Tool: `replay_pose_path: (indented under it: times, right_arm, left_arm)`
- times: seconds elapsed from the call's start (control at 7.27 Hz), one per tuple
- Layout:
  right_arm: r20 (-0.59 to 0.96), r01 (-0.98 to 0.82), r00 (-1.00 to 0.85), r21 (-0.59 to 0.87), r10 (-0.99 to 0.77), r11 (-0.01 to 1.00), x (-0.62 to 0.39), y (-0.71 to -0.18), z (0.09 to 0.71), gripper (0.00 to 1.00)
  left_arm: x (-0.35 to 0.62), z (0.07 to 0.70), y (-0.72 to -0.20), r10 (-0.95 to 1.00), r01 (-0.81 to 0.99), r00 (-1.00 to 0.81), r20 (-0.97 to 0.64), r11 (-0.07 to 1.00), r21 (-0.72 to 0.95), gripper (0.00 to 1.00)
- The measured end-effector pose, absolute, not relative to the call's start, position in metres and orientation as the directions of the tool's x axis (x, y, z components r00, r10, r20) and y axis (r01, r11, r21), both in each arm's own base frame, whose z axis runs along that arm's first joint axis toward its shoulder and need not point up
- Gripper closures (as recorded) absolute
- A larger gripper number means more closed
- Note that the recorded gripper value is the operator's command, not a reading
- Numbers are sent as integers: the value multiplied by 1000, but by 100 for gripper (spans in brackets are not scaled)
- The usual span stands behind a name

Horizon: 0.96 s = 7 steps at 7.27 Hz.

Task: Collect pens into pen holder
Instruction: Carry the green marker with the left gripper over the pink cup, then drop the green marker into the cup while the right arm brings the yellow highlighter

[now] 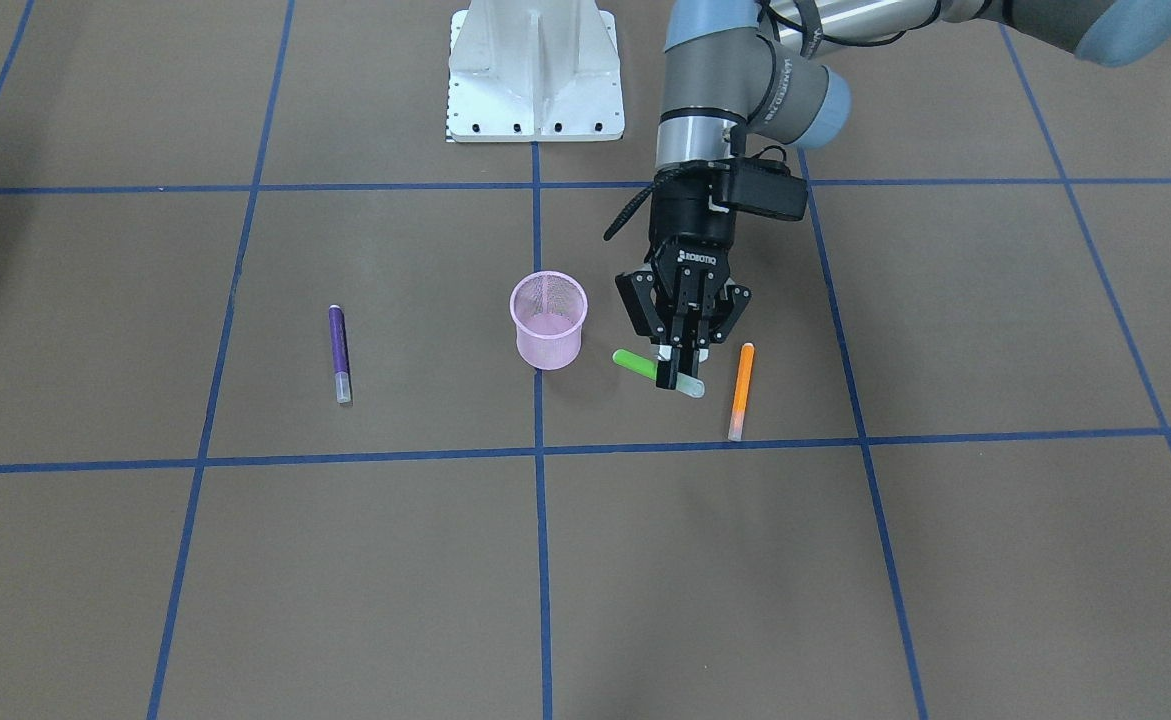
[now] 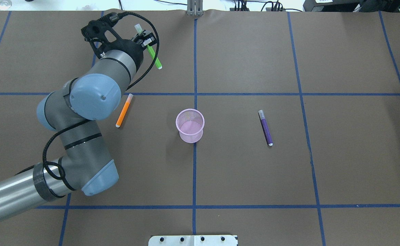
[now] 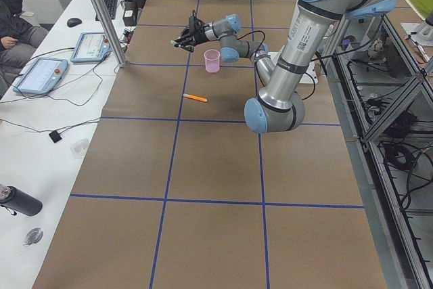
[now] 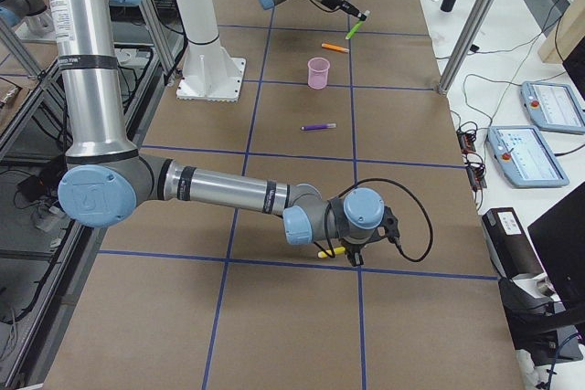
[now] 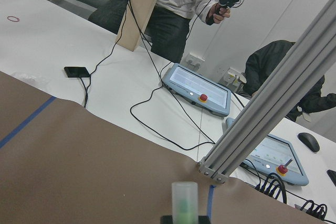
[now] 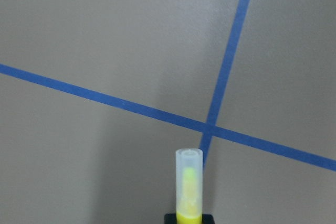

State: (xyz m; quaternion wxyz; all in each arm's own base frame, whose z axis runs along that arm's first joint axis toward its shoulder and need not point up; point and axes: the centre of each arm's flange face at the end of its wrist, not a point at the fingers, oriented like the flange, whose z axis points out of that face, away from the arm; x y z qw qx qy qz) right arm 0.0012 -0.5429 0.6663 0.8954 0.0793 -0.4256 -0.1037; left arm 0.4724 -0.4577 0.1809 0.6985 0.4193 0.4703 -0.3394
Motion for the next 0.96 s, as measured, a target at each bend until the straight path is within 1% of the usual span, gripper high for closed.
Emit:
replay_pose_path:
  times: [0.14,0.28,0.41,0.69,0.96]
  right_arm:
    - [747,108,616,234,-250,966,1,-545,645,100]
    - [748,102,615,239,-250,966,1,-543,631,100]
    - [747,100,614,246,-254,964,2,-540,623,100]
    - [748,98,609,260,-265,961,2,-535,613,100]
    - [758,97,588,279,-281,956,0,-536,602,100]
  left_arm:
    - [479,172,-437,-40,856,357,-933,415,309,100]
    - [479,159,-417,21,823,396,-918,436,365,100]
    - [476,151,-402,83,776,420,-904,484,405,100]
    - [480,137,-384,179,686,417,-891,581,438,100]
    - [500,146,-380,193,650,442,-876,604,461,100]
